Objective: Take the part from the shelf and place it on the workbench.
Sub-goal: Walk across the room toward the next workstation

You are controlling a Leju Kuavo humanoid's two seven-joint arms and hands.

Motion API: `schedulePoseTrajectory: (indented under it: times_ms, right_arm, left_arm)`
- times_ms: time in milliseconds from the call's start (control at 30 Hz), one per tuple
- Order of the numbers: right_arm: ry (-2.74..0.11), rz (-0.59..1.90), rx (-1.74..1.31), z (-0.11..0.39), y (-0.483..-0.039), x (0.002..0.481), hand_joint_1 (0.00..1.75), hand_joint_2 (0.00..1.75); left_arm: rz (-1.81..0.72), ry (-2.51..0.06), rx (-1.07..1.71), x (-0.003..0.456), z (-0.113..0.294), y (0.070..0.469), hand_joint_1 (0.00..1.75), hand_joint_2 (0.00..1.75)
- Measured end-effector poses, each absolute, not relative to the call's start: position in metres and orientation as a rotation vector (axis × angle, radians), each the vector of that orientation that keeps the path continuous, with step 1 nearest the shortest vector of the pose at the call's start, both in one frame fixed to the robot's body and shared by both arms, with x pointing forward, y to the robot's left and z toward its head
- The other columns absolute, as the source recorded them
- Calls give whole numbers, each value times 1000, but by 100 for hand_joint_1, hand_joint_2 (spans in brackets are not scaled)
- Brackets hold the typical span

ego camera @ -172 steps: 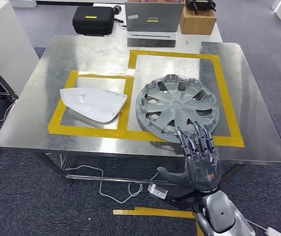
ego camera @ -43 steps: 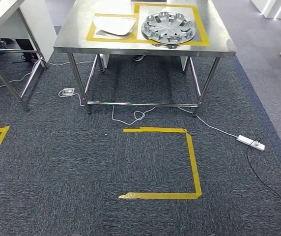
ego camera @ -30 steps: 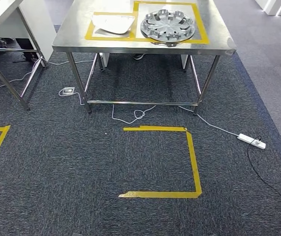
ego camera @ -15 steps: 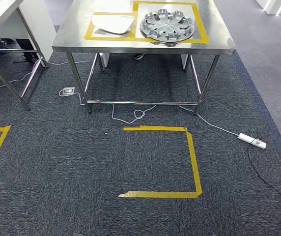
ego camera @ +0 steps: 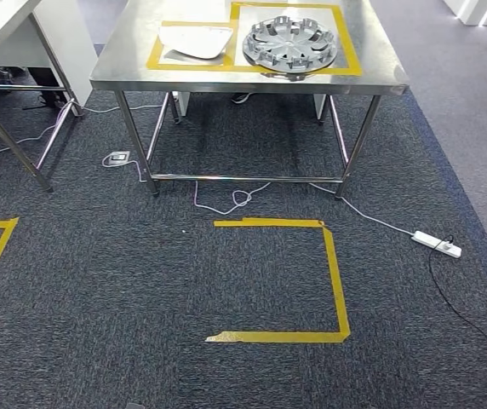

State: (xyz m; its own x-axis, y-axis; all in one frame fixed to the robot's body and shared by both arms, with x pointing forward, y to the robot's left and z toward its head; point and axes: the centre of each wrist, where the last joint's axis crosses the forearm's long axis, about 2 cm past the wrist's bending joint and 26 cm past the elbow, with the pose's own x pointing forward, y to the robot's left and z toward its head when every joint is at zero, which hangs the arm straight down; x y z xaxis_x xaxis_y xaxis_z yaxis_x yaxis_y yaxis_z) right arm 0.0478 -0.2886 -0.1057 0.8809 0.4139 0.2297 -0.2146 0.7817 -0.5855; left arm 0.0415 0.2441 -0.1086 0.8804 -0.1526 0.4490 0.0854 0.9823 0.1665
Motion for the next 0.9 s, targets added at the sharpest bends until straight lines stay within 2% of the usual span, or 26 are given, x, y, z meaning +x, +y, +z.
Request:
schedulePoseTrajectory:
  times_ms: [900]
  right_arm:
    - [-364,340,-570,-106,-291,47,0,0]
  left_arm:
    - [-116,-471,147,43,-108,244,0,0]
